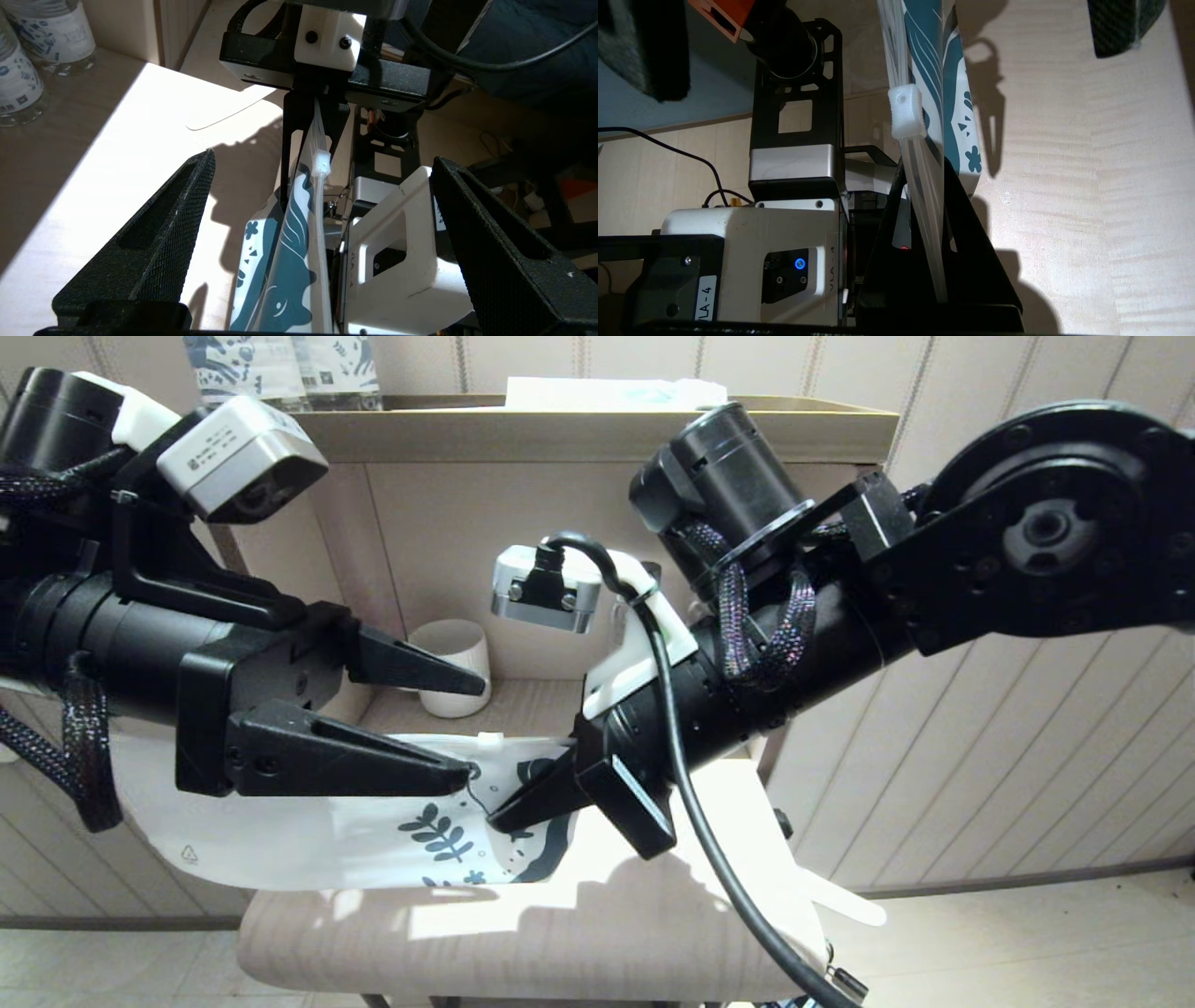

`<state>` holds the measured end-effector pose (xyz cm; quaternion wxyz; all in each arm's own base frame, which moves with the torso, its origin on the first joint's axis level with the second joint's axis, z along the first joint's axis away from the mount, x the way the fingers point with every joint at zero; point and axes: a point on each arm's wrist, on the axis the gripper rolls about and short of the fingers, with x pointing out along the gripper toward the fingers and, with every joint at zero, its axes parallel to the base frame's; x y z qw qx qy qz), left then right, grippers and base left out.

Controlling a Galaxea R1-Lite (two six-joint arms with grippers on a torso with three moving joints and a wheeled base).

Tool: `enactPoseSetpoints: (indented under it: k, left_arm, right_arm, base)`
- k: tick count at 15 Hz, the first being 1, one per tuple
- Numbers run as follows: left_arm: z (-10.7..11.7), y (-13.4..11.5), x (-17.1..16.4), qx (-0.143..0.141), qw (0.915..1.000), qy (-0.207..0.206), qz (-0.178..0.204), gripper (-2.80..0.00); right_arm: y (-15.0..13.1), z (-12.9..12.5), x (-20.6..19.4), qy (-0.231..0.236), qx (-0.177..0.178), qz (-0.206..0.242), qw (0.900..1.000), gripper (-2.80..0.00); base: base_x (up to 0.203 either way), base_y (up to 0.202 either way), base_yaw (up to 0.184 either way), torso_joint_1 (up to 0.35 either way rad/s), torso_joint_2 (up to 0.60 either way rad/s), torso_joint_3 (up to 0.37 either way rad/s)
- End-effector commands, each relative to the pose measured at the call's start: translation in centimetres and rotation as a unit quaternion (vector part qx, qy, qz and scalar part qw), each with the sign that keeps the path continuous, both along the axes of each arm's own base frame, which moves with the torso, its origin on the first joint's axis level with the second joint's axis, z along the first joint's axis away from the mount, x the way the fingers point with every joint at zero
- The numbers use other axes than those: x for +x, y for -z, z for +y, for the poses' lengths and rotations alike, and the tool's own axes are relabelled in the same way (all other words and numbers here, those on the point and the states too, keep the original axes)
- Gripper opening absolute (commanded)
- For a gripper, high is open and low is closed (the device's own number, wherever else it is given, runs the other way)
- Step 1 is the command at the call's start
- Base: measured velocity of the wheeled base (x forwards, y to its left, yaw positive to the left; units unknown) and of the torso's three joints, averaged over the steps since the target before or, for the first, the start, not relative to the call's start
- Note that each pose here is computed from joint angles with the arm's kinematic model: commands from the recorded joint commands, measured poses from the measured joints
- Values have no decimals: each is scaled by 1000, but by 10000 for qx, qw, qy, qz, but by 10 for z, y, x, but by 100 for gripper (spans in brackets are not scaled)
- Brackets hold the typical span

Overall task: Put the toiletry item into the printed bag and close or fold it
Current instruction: Hand it to the other hand

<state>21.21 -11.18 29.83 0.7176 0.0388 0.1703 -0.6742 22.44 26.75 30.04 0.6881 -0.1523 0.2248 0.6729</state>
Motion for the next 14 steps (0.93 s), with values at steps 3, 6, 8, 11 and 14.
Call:
enactPoseSetpoints:
  k: [3,6,8,11,14]
  left_arm:
    - [-3,5,5,97,9999,-55,51,0]
    - [-3,4,6,182,9996,-194,-25,0]
    - [-3,2,7,230,9992,-297,-100,0]
    - [-3,-8,8,270,9980,-481,-316,0]
    - [-4,-20,15,409,9944,-809,-539,0]
  right_arm:
    - [0,-2,1,21,-6,21,10000,-280]
    - [0,-2,1,33,0,36,10000,-280]
    - [-2,-3,1,38,26,6,10000,-280]
    - [-5,-4,-1,62,82,-5,9999,-280]
    - [-6,-6,-1,91,61,33,9999,-280]
  base:
    - [0,0,0,0,0,0]
    - [0,0,0,0,0,0]
    - [0,0,0,0,0,0]
    - [0,0,0,0,0,0]
    - [0,0,0,0,0,0]
